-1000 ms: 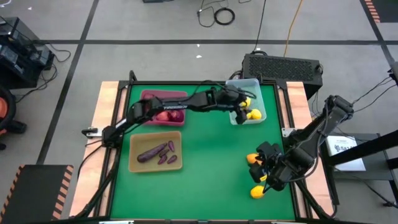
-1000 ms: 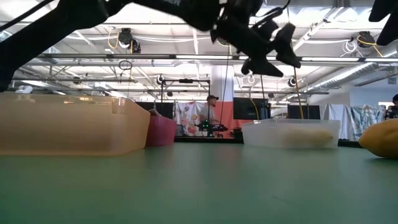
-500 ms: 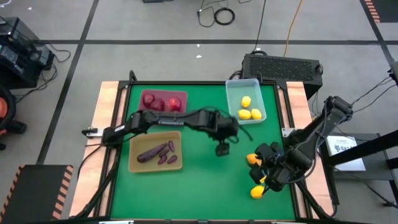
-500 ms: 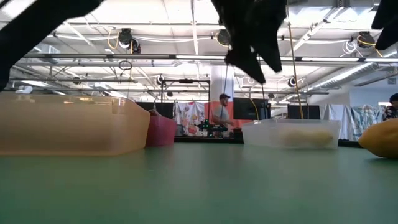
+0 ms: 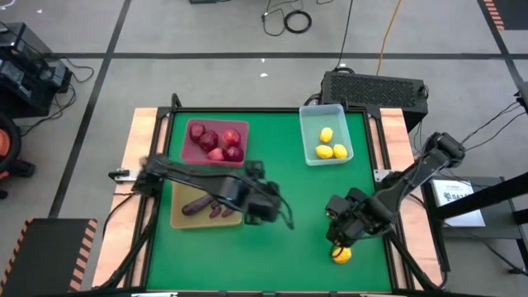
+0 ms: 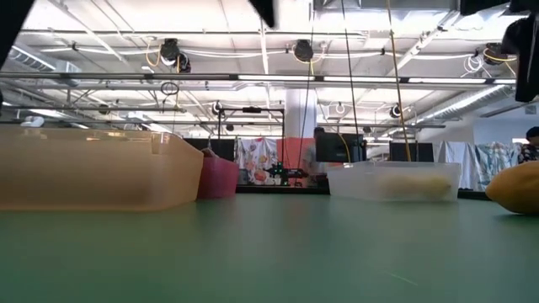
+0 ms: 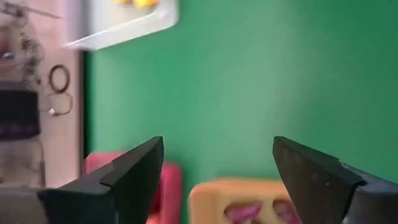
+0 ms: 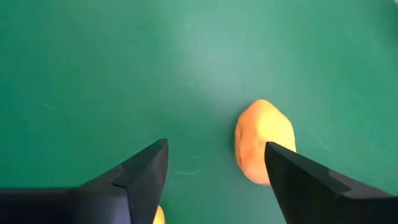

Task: Sort produce into baskets
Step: Put the lemon into the transparent bin

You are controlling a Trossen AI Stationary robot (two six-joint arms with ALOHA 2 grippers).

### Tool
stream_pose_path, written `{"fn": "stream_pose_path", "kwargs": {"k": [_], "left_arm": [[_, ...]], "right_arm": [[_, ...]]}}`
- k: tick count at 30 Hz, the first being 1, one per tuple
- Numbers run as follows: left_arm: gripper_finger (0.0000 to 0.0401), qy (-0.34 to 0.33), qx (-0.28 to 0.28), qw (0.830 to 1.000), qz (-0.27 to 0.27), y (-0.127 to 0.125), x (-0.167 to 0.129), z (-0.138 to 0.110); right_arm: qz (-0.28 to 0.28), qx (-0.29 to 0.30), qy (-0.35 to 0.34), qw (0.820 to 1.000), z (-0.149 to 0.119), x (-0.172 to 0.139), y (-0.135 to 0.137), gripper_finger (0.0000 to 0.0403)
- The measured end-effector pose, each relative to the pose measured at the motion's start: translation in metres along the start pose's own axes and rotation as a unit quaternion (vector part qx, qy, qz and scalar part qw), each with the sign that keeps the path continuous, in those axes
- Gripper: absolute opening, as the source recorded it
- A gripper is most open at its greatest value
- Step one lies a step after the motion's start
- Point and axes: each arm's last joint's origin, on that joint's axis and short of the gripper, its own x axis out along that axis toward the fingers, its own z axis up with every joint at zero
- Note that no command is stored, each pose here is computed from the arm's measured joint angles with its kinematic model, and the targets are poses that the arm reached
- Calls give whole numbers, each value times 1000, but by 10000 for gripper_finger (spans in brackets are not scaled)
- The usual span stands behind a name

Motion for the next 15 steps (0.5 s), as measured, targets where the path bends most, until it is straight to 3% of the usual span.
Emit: {"fn": "stream_pose_path", "kwargs": {"k": [3,8,11,15], "left_arm": [[310,-4,-34,999,18,21,-29,-28],[310,-16,-166,986,31,58,-51,-90],[310,-54,-263,963,10,65,-55,-125],[310,-130,-360,923,-50,60,-50,-151]], "right_arm": [[-10,-12,20,1000,8,7,-2,285],[-31,-17,68,997,20,26,-5,328],[-43,-26,102,993,20,42,-10,346],[-46,-19,129,990,17,63,-21,356]]}}
